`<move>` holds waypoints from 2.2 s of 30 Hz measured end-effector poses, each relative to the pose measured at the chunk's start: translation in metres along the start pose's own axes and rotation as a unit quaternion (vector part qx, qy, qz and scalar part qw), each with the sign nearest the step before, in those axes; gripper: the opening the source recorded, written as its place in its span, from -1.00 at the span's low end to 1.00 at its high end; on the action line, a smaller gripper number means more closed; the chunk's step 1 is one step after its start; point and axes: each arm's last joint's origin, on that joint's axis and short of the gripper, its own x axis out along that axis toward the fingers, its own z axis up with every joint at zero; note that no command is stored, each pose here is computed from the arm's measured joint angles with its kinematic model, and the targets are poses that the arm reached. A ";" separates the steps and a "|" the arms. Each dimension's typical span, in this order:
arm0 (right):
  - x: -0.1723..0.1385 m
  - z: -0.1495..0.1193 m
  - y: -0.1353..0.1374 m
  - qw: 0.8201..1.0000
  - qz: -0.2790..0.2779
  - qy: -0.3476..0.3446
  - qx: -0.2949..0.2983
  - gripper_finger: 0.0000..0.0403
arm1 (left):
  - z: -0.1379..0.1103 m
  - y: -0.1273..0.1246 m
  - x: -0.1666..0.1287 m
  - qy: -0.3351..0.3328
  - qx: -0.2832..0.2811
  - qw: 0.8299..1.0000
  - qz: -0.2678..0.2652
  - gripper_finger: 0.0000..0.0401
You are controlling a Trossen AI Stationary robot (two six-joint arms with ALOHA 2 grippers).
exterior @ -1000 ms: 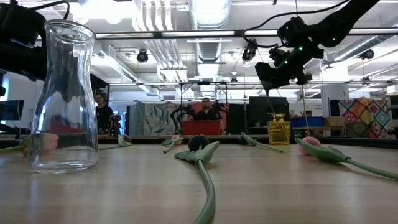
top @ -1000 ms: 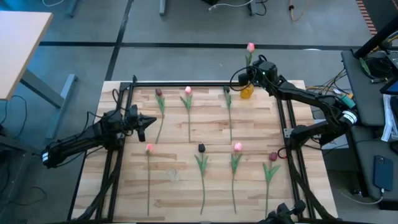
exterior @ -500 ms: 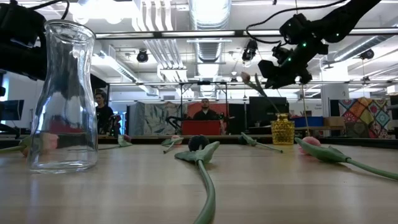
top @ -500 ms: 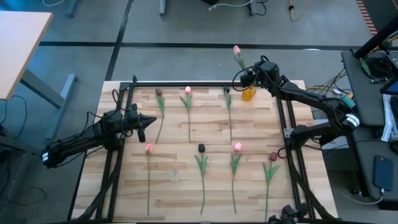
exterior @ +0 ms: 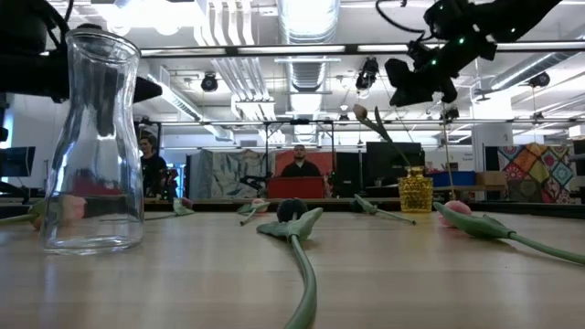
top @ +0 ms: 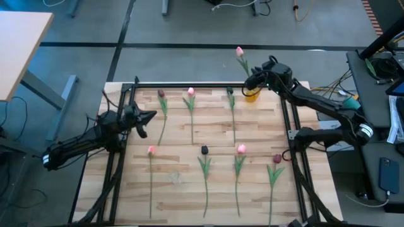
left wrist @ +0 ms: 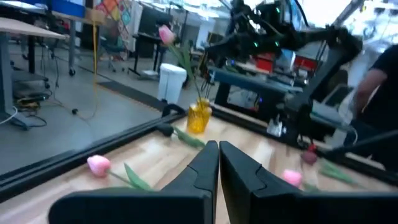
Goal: Sort flowers into vase by color
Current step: Put the top red tulip flower into the crystal vase
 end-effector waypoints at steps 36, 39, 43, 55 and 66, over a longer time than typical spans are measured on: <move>-0.048 0.022 0.036 0.957 0.279 -0.010 0.076 -0.94 | -0.002 0.059 0.085 0.328 -0.180 0.851 0.369 -0.81; -0.048 0.022 0.036 0.958 0.279 -0.010 0.073 -0.94 | 0.002 0.071 0.102 0.358 -0.167 0.838 0.376 -0.63; -0.048 0.022 0.036 0.958 0.278 -0.011 0.070 -0.94 | -0.006 0.088 0.119 0.404 -0.197 0.816 0.363 -0.38; -0.048 0.022 0.036 0.958 0.278 -0.013 0.065 -0.94 | -0.035 0.112 0.145 0.459 -0.225 0.767 0.387 -0.02; -0.048 0.022 0.036 0.958 0.278 -0.013 0.064 -0.94 | -0.013 0.107 0.157 0.451 -0.236 0.786 0.351 -0.02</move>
